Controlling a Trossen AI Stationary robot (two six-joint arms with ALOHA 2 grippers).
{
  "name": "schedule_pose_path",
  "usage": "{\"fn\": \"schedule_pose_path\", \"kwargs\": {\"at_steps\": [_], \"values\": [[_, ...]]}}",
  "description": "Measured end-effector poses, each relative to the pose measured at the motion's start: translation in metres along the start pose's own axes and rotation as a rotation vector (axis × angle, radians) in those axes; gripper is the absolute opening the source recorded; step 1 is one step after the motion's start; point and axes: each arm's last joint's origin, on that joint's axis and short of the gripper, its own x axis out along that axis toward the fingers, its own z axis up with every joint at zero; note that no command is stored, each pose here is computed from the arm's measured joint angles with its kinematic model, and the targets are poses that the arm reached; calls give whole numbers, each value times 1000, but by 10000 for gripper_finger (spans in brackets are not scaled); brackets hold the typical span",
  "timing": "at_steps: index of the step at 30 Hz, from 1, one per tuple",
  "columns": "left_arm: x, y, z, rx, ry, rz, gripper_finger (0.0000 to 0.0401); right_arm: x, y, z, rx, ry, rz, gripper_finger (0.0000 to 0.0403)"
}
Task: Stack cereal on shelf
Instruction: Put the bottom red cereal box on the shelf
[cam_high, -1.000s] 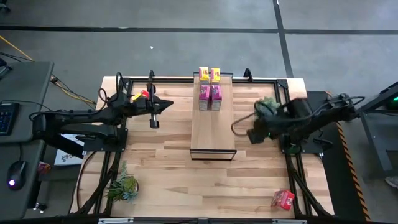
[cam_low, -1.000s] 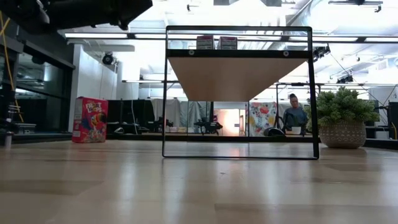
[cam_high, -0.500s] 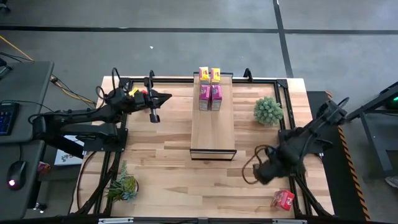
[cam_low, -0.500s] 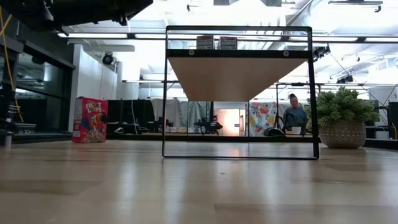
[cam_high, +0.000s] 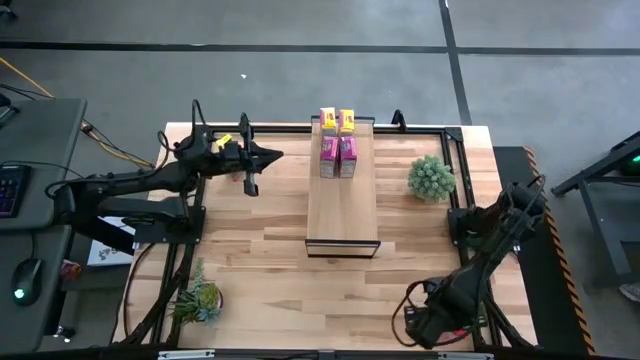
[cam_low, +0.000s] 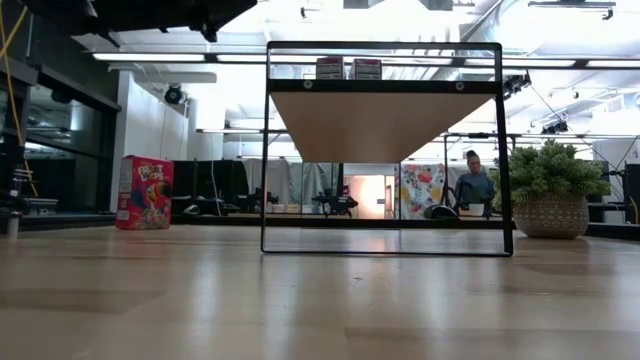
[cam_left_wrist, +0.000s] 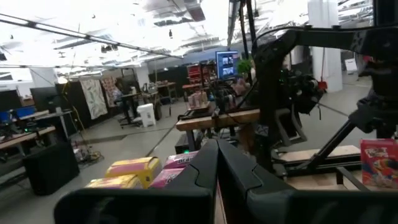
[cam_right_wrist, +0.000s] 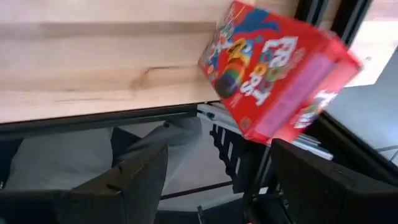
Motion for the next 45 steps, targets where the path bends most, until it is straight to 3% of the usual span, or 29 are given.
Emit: {"fn": "schedule_pose_path", "kwargs": {"at_steps": [6,12,20,37,45], "values": [[6,2,0,-2,6,-1,0,9,-1,-6,-21,12,-25,277],[11,3,0,13,-3,0,0,12,-14,-7,-6,-1,-138,277],[16,4,-3,42,-20,3,0,14,-20,-7,-13,-48,-144,277],[16,4,-3,22,-20,2,0,19,-30,-13,-317,-64,-138,277],[16,4,-3,21,-20,2,0,18,-28,-11,-331,-146,-68,273]]}}
